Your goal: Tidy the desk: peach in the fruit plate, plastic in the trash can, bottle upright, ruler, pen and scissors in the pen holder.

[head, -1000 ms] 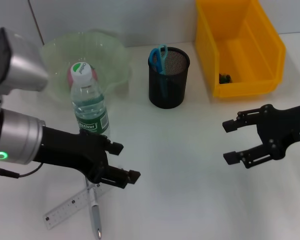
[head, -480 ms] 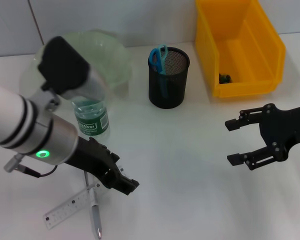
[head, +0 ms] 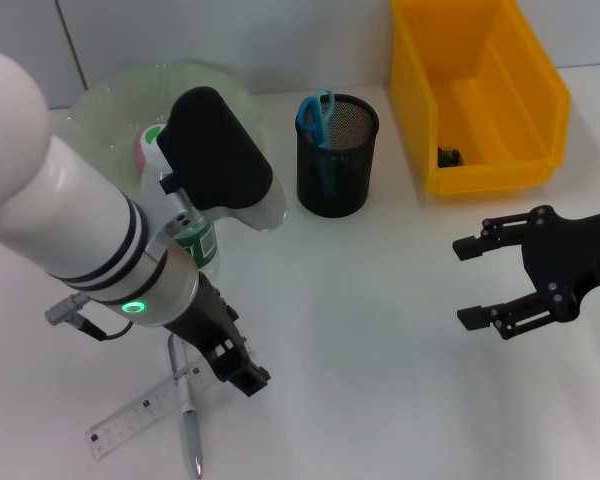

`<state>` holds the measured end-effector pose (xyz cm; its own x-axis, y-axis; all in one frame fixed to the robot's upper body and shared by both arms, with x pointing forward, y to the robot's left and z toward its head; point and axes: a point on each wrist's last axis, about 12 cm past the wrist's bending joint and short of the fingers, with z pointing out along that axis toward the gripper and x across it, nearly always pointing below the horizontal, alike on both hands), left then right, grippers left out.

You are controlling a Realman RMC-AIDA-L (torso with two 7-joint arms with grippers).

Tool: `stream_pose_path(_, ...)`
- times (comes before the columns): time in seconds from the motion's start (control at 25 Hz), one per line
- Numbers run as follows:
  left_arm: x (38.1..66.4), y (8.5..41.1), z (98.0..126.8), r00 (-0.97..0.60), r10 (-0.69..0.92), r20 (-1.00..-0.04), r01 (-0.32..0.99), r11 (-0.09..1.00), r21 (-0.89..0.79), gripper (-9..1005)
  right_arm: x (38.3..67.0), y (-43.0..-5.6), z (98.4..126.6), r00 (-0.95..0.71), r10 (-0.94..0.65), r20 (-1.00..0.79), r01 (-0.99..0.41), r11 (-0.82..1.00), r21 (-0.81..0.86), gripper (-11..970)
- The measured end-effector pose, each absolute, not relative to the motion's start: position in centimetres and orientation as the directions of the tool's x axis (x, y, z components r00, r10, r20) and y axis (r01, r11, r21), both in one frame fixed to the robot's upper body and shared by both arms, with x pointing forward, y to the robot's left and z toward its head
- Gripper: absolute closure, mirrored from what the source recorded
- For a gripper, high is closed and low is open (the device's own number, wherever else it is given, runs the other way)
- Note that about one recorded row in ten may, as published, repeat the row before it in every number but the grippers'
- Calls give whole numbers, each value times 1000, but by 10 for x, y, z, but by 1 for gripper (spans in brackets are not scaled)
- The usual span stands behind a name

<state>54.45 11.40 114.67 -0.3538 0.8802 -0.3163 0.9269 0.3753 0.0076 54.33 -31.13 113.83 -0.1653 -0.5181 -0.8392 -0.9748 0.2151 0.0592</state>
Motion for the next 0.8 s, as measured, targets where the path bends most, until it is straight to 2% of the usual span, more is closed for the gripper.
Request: stream_pose_path(0.8, 556, 113, 1137, -334, 904, -265, 937, 350, 14, 187, 543, -307, 1138, -163, -506, -847, -977, 204, 67, 132)
